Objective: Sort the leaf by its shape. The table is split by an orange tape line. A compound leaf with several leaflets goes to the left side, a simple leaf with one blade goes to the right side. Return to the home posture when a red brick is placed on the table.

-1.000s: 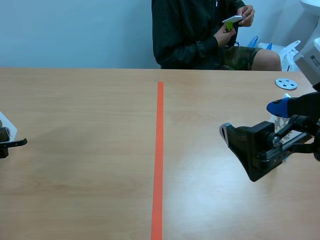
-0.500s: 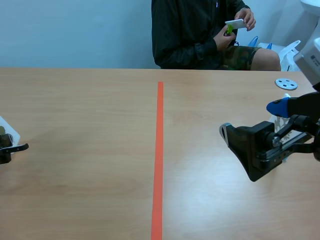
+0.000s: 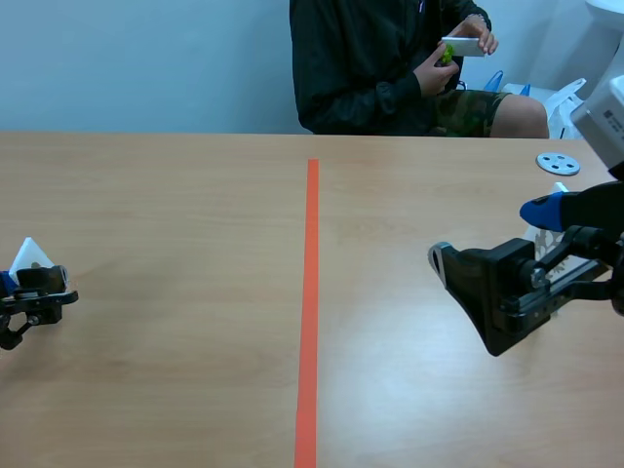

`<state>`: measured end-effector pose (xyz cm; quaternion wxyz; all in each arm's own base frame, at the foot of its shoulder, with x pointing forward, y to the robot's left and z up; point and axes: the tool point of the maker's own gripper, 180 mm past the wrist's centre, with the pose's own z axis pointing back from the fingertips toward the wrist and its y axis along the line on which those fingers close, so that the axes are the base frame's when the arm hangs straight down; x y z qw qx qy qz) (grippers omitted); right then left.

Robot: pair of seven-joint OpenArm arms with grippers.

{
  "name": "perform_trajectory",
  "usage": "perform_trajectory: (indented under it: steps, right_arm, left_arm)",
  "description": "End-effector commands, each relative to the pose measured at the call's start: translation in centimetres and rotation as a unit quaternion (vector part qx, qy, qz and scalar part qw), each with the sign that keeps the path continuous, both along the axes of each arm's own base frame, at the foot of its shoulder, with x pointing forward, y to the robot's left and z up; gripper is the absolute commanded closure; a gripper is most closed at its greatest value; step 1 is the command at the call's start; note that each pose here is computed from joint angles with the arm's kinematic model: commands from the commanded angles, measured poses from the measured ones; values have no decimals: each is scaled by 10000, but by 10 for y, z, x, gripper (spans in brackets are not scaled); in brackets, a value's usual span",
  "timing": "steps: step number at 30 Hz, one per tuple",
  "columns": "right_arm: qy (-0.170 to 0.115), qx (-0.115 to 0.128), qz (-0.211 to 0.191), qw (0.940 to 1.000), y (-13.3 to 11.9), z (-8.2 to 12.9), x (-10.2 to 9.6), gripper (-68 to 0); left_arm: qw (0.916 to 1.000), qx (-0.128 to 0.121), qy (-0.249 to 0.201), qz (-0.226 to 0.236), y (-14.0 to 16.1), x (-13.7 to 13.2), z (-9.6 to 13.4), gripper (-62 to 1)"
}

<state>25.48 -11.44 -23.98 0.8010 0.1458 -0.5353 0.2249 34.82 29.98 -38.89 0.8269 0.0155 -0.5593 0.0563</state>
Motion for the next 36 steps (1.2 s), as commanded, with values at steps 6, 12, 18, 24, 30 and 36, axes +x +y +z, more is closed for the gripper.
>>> perform_trajectory:
  steps: [6,12,18,24,30,36]
  right_arm:
    - [-169,47,-22,9998,-1,9,4,-653]
    - [-160,39,-22,9999,-1,9,4,-653]
    - [-178,47,-20,9998,-1,10,5,-653]
    - [-175,45,-20,9998,-1,10,4,-653]
    - [-213,66,-20,9997,-1,11,5,-653]
    - [-219,65,-24,9997,-1,11,5,-679]
  left_arm:
    - [9972,418,-602,-121,25,19,51,-533]
    - [9893,228,-586,-1315,-13,21,80,-618]
    - [9428,-337,-758,-3228,-95,-17,113,-623]
    - [8964,-830,-893,-4262,-165,-67,130,-623]
    - [8778,-598,-732,-4696,-218,-96,134,-623]
    - [8931,-487,-553,-4437,-240,-98,139,-623]
